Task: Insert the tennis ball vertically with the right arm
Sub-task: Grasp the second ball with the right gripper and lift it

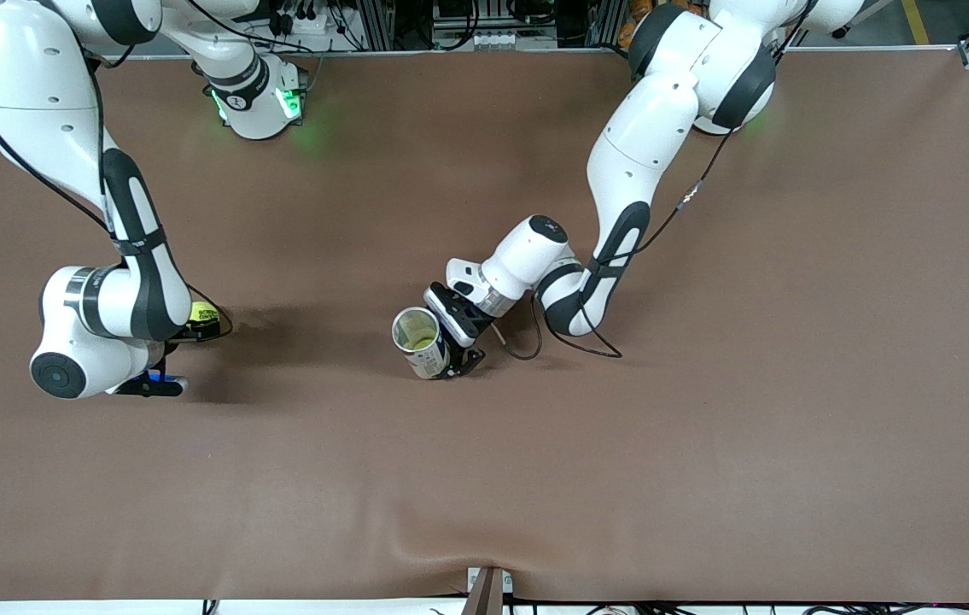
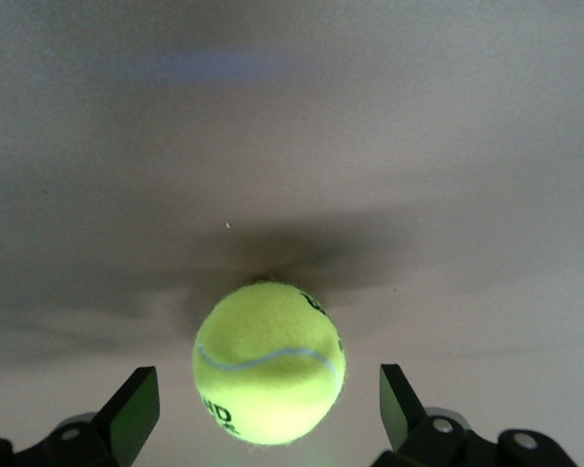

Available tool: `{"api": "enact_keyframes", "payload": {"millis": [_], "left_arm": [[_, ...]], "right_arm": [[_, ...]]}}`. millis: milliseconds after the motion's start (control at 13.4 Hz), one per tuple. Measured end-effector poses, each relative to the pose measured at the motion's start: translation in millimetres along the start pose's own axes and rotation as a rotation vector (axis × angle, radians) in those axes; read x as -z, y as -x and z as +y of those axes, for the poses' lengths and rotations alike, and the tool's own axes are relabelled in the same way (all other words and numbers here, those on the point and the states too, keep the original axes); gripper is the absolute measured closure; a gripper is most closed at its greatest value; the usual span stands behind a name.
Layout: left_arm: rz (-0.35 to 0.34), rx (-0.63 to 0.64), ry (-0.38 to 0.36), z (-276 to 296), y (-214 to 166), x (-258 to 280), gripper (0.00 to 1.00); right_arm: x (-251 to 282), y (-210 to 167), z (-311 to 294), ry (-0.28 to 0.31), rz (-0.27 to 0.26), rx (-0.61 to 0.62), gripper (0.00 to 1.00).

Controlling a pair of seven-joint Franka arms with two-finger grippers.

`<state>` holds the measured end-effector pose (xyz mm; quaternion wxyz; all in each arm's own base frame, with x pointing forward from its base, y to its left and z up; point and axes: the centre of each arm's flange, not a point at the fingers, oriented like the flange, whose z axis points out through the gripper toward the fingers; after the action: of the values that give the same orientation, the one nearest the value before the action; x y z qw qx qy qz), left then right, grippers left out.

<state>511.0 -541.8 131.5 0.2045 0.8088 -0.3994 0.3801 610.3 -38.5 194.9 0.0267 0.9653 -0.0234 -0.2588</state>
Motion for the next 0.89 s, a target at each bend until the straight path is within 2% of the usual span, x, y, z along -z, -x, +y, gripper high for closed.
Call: {"api": "enact_keyframes", "payload": {"millis": [447,522,596,820,895], "left_arm": [[0.0,0.0,0.0,0,0,0,0.16],[0.0,0.0,0.0,0,0,0,0.16],[0.0,0.0,0.0,0,0,0,0.16],[0.0,0.0,0.0,0,0,0,0.16],[0.0,0.0,0.0,0,0,0,0.16]], "right_arm": [[-16,-5,-3,0.005,-0.026,0.004,0.0],[-16,-5,-3,0.005,-0.026,0.004,0.07],[-16,-5,-3,0.005,-0.026,0.004,0.07],[-12,-4,-1,0.004,-0.023,0.095,0.35],[-7,-3,-1,0.002,-0.03,0.126,0.35]]}}
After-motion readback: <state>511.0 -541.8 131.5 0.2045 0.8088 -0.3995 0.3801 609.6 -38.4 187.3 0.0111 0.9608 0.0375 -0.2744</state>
